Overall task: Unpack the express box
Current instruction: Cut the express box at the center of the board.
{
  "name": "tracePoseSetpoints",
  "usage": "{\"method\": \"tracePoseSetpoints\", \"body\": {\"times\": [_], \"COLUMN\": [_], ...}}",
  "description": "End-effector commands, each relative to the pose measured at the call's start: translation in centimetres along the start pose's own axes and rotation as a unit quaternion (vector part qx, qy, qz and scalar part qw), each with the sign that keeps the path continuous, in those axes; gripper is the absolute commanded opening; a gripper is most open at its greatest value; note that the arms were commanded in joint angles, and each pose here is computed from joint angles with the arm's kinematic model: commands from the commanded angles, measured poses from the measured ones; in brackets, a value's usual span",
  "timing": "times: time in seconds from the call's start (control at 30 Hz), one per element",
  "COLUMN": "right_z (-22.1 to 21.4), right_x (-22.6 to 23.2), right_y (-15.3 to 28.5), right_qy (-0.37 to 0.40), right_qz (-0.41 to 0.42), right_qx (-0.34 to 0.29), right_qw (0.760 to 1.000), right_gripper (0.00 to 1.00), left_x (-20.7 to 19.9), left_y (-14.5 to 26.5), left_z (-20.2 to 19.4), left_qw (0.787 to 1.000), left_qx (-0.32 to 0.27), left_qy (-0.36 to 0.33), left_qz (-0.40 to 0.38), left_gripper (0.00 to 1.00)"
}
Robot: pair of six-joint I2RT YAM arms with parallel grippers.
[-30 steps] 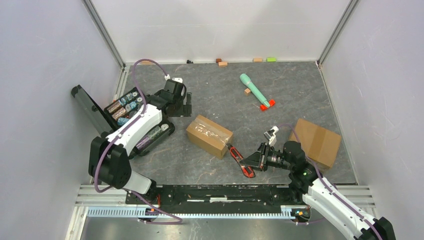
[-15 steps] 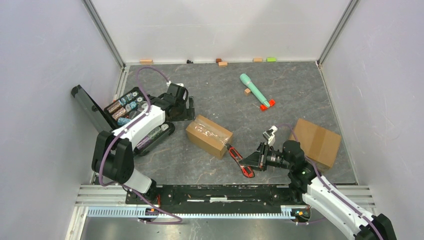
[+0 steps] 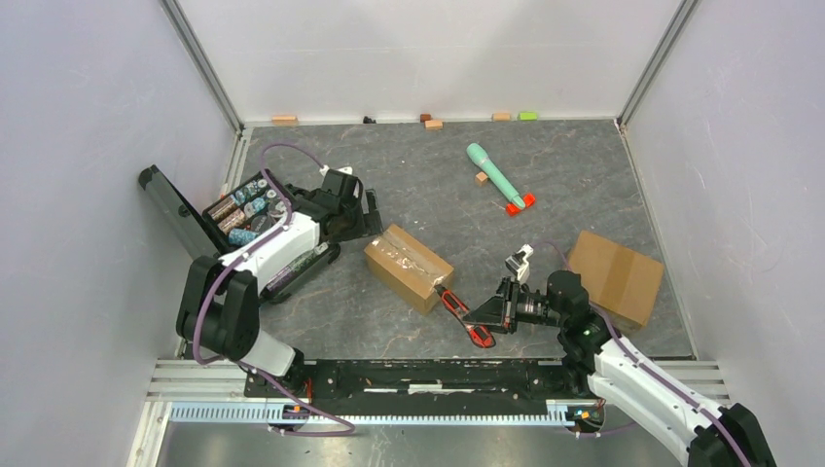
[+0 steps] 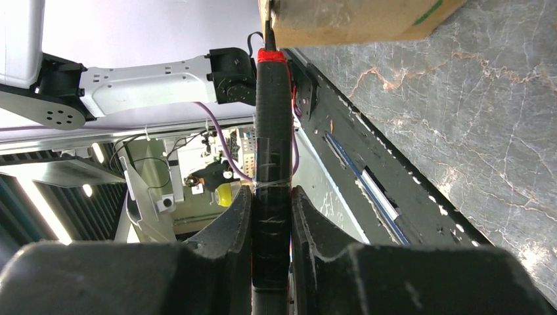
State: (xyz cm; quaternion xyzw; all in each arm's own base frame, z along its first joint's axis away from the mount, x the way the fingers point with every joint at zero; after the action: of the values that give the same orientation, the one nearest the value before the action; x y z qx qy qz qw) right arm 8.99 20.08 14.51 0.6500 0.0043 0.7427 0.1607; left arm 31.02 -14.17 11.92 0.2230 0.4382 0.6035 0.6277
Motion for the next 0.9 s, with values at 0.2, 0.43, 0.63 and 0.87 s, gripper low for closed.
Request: {"method": "tracePoseSetpoints", "body": {"times": [0.2,0.43,0.63,0.87], "right_z": [1.0,0.7,0.4,0.5], "right_x": [0.1,0.6,0.2,0.4], "right_y": [-0.3,-0.2,-0.2,-0.3], "right_qy": [0.018,0.029,0.03,0.032], "right_qz": [0.008,0.01,0.004,0.004], "right_qx": [-0.031,-0.013,-0.002,0.002], "right_qw": [0.999,0.999,1.0,0.999], "right_gripper": [0.0,0.0,0.0,0.0], "left_x": [-1.2,-0.1,-0.2,-0.6], "left_y": [2.0,2.9,7.4,11.8], "left_z": [-2.2,-1.3,1.9,-3.4], "left_qw": [0.996,0.995,0.997,0.991], "left_qx": [0.007,-0.049,-0.08,-0.013], "left_qy": [0.069,0.082,-0.016,-0.115], "left_qz": [-0.047,-0.013,-0.002,-0.063], "left_gripper": [0.95,0.97,1.0,0.97]}}
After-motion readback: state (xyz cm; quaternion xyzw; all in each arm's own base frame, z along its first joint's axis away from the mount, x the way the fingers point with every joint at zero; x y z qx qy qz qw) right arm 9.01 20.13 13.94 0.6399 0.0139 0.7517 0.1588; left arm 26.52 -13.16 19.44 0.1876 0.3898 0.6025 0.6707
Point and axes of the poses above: each gripper's point midway between its finger pads, its own y axis back along the fingers, its own x axis along the line the jaws close on, z = x × y, the point moved 4 cm from there along y, back along the fingers, and after that the axes turned 4 degrees about y, right-handed, at the moved point
